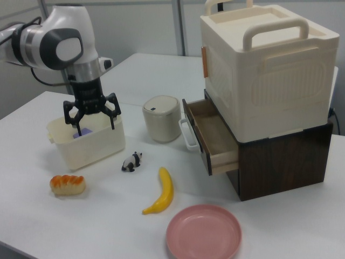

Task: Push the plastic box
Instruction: 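Lower the gripper beside the rim of the translucent plastic box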

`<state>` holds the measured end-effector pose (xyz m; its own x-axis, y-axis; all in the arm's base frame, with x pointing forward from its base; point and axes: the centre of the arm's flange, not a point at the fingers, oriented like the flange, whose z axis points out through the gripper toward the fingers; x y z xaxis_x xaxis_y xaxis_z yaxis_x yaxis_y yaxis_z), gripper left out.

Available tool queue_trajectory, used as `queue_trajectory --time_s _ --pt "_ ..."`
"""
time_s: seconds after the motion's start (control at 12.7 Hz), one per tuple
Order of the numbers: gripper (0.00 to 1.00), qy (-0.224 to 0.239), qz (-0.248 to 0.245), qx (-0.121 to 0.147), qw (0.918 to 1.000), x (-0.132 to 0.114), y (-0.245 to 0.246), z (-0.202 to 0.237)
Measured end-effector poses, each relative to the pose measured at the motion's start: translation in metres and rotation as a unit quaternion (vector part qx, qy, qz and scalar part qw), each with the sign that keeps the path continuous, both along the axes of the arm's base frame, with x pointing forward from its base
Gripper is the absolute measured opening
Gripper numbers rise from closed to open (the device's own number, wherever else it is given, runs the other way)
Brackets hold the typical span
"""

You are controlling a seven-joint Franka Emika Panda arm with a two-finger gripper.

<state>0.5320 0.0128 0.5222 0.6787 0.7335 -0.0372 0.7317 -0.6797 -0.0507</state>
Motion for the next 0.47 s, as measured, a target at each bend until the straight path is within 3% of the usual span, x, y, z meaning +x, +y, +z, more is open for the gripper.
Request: queue_trajectory --time_s 0.16,0.47 --pt "1.0 0.011 0.04 0.002 0.9991 0.001 0.002 -0.016" --pt "1.0 -0.003 0.064 0.0 0.9979 0.024 0.025 -0.051"
